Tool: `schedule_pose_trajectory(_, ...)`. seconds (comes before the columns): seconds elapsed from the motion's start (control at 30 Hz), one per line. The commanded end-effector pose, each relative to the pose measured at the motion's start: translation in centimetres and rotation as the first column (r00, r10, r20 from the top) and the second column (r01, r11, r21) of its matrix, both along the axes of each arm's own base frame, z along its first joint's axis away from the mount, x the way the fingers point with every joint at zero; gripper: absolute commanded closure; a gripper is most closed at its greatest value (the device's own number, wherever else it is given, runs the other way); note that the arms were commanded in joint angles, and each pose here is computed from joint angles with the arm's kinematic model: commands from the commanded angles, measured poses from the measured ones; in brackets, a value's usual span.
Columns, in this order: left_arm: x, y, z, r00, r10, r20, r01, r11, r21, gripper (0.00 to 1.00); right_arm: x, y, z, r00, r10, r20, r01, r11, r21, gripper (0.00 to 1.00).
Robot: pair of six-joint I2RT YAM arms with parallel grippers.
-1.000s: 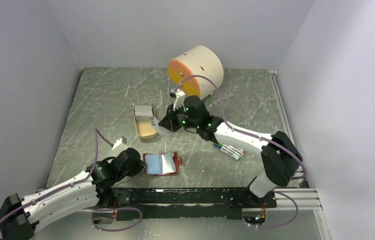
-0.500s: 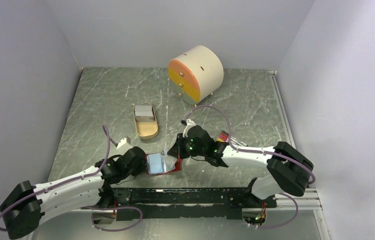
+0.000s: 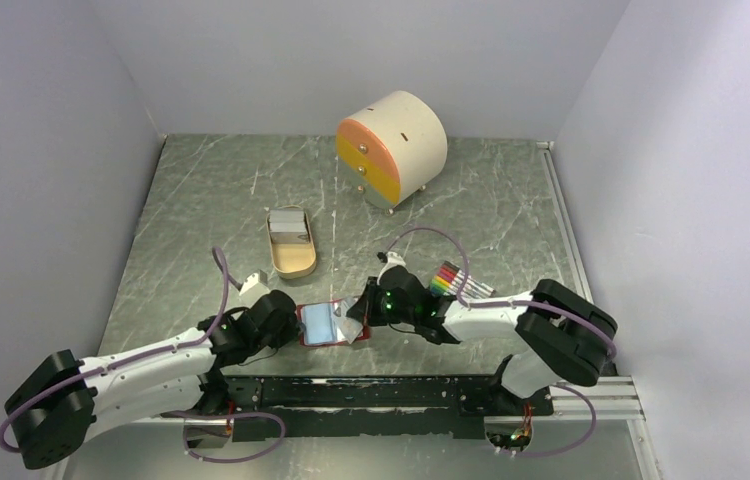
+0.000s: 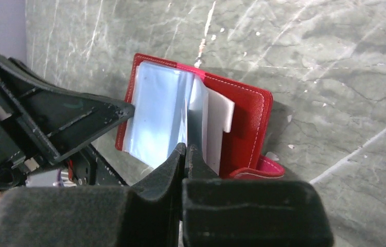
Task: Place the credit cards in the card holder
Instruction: Insert the credit card into the card holder.
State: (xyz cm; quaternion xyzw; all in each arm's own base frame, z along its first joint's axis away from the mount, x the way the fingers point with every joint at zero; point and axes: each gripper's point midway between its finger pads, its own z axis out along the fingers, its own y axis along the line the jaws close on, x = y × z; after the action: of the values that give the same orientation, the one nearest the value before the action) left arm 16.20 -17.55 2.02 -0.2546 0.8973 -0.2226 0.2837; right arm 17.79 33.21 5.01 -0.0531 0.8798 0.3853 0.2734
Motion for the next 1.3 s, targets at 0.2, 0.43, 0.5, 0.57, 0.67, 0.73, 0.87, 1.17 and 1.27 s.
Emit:
schedule_pose_trajectory(0.2,-0.5,-0.3,-0.4,0.999,-0.036,-0.005,0.036,0.999,-0.012,0.91,1.3,0.4,0.8,0.993,-0.119,-0.006,0.118,0.984,0.134,1.0)
schedule_pose_trajectory(0.43,-0.6,-0.6,-0.3,0.998,-0.056,0.005,0.056,0.998,-0.027,0.91,0.8,1.1,0.6,0.996,-0.083,-0.02,0.086,0.979,0.187,1.0)
schedule_pose_trajectory(0.5,-0.6,-0.6,-0.3,0.998,-0.057,0.003,0.057,0.998,-0.027,0.91,0.5,1.5,0.8,0.998,-0.06,-0.024,0.064,0.973,0.224,1.0)
schedule_pose_trajectory(0.57,-0.7,-0.5,-0.3,0.998,-0.055,-0.002,0.055,0.998,-0.02,0.91,0.4,1.6,0.6,0.998,-0.059,-0.038,0.066,0.972,0.224,1.0)
schedule_pose_trajectory(0.67,-0.7,-0.6,-0.2,0.998,-0.059,0.001,0.059,0.998,-0.022,0.91,0.7,1.2,-0.2,0.993,-0.096,-0.065,0.107,0.975,0.195,1.0)
schedule_pose_trajectory(0.73,-0.7,-0.6,-0.2,0.998,-0.06,0.004,0.06,0.998,-0.024,0.91,0.7,1.0,-0.8,0.991,-0.108,-0.078,0.121,0.974,0.192,0.99)
schedule_pose_trajectory(0.87,-0.6,-0.6,-0.1,0.998,-0.062,0.005,0.062,0.998,-0.018,0.91,0.8,0.9,-1.3,0.99,-0.116,-0.086,0.131,0.971,0.198,1.0)
schedule_pose_trajectory(1.17,-0.9,-0.8,-0.2,0.998,-0.067,-0.003,0.066,0.997,-0.045,0.91,1.2,0.1,-1.2,0.981,-0.174,-0.081,0.189,0.947,0.261,1.0)
schedule_pose_trajectory(1.27,-1.0,-0.9,-0.4,0.998,-0.07,-0.005,0.07,0.996,-0.051,0.91,1.1,0.4,-1.3,0.982,-0.167,-0.093,0.187,0.942,0.28,1.0)
